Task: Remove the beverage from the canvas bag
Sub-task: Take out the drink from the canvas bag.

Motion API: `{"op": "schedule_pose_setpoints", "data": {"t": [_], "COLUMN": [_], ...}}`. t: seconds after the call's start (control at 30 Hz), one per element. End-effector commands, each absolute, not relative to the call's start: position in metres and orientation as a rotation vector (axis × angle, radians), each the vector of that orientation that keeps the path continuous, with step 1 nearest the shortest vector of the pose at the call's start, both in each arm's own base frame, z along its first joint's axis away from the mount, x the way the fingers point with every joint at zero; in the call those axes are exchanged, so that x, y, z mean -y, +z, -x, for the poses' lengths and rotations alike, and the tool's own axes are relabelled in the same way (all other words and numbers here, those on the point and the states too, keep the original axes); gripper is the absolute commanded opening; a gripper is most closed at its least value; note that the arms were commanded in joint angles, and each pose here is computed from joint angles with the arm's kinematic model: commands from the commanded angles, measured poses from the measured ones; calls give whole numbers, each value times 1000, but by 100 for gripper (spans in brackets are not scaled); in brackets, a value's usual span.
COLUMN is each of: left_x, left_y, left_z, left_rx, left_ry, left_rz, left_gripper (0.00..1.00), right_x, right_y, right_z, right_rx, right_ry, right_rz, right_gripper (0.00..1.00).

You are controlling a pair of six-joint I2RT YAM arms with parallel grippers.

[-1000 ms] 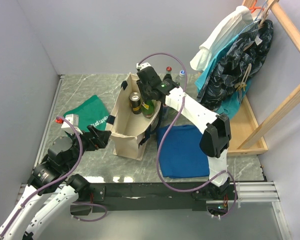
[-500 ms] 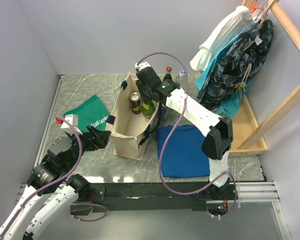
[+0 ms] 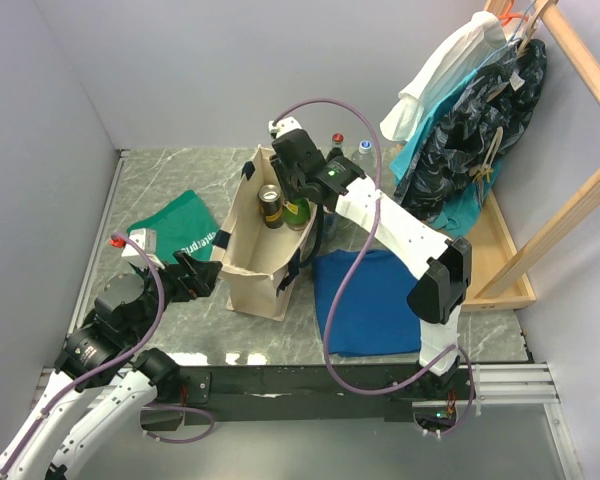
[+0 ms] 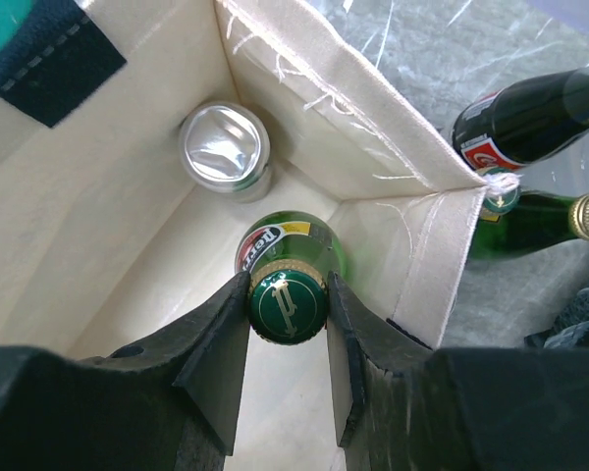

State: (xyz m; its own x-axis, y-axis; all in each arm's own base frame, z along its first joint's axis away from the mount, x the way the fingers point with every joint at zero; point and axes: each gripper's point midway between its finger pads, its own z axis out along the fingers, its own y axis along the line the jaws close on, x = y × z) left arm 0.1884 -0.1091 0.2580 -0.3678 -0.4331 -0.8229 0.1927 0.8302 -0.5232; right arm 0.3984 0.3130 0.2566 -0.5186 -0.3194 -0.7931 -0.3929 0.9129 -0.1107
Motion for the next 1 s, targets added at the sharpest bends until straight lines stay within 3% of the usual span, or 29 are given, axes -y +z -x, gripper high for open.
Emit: {"op": "schedule_pose_setpoints", "data": {"t": [0.0, 0.97], "left_x": [108, 110], "left_y": [276, 273], "left_z": [-188, -192], "left_rx": [-1773, -1789], "left_ry": [-688, -681], "left_rz": [177, 170], "left_gripper": [96, 96], "right_x": [-307, -309], "right_y": [373, 413], "right_z": [-397, -366], "right_rx": [-1893, -1815], "right_ry": [208, 301], "right_rz": [365, 415], "right_gripper": [0, 0]}}
